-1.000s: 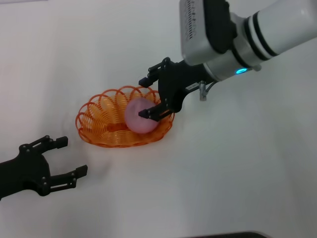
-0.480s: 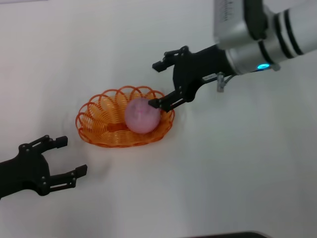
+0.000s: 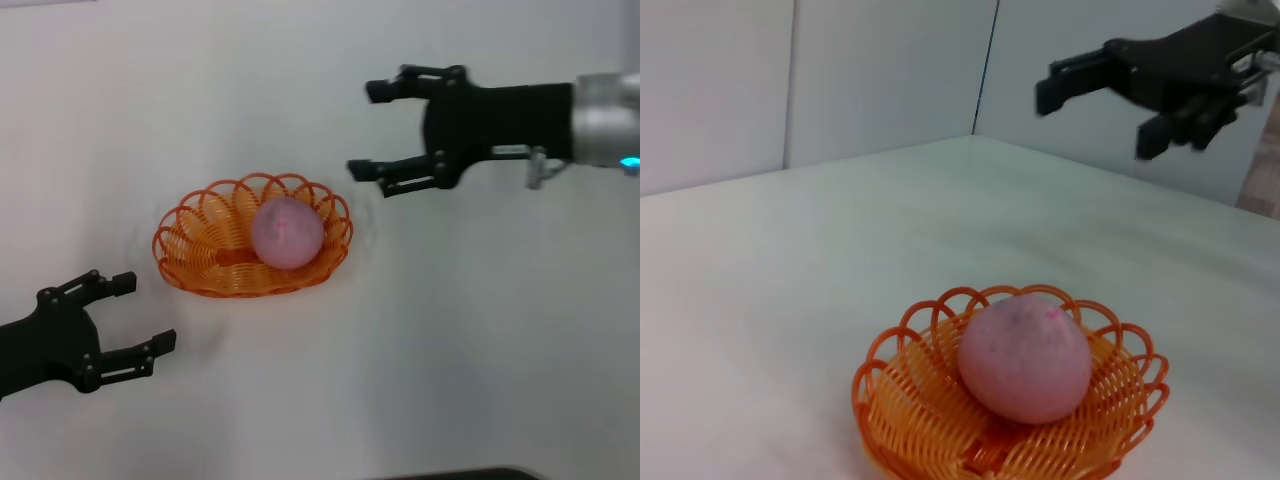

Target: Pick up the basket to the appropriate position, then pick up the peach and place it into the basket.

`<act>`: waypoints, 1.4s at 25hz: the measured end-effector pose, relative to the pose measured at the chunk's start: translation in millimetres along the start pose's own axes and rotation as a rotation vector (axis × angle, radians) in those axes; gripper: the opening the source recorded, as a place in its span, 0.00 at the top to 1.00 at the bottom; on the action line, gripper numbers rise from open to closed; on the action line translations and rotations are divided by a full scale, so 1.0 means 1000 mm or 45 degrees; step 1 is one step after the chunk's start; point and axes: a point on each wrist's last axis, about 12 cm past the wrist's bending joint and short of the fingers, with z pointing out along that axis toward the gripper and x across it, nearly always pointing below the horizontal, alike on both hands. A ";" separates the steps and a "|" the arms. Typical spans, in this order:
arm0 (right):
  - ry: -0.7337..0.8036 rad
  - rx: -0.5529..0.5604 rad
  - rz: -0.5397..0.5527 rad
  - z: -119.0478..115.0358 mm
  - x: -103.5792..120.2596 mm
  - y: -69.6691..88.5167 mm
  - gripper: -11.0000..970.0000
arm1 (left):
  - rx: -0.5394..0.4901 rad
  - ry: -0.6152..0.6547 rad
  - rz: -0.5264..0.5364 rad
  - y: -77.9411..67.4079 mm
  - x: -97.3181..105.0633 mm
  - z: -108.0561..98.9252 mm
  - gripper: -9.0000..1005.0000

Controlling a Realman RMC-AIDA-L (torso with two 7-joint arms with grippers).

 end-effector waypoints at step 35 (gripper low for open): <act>-0.034 0.221 0.132 -0.031 0.090 0.031 0.03 | -0.011 -0.007 0.002 0.000 0.001 0.000 0.10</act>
